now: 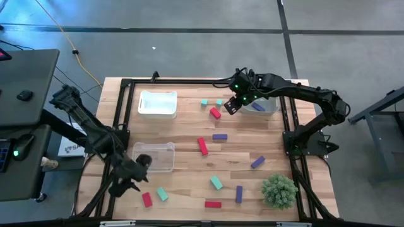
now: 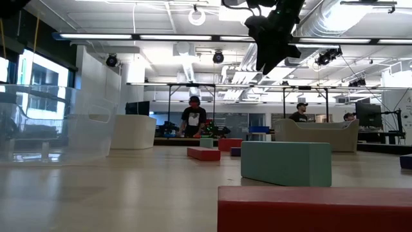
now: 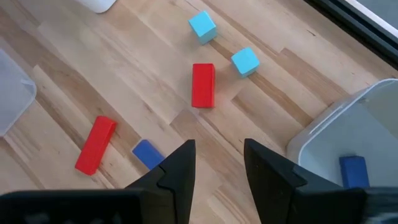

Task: Sort & place blocks by color
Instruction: Put the bottom left red block into the transparent bin

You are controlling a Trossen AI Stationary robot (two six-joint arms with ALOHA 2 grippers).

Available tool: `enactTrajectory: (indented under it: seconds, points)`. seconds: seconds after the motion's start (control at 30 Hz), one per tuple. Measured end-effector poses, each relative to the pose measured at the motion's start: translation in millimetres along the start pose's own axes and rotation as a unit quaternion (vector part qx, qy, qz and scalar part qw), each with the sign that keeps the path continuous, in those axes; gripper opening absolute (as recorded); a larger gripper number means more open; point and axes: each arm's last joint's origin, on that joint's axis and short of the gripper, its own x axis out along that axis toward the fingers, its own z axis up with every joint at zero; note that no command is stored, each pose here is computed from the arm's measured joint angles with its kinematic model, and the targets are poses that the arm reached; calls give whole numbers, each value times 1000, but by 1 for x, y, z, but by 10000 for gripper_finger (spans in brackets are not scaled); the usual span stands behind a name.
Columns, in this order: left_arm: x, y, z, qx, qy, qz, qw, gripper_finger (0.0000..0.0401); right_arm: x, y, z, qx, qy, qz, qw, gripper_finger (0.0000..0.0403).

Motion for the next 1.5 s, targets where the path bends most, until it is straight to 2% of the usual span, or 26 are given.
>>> enactTrajectory:
  seconds: [0.27,0.5,0.9,1.23,1.5]
  points:
    - [36,-15,-2,28,40,-6,999,133,0,7,-4,-11,3,6,1000,126]
    - [61,-17,-9,38,79,24,996,133,-1,13,-7,-22,3,7,1000,126]
    - [88,-20,-16,69,112,39,990,133,-1,14,-7,-28,-1,1,1000,126]
    - [106,-20,-21,128,127,57,982,133,-1,13,-7,-29,-7,-10,999,126]
    - [118,-21,-27,175,150,47,972,133,-1,13,-7,-29,-7,-10,999,126]
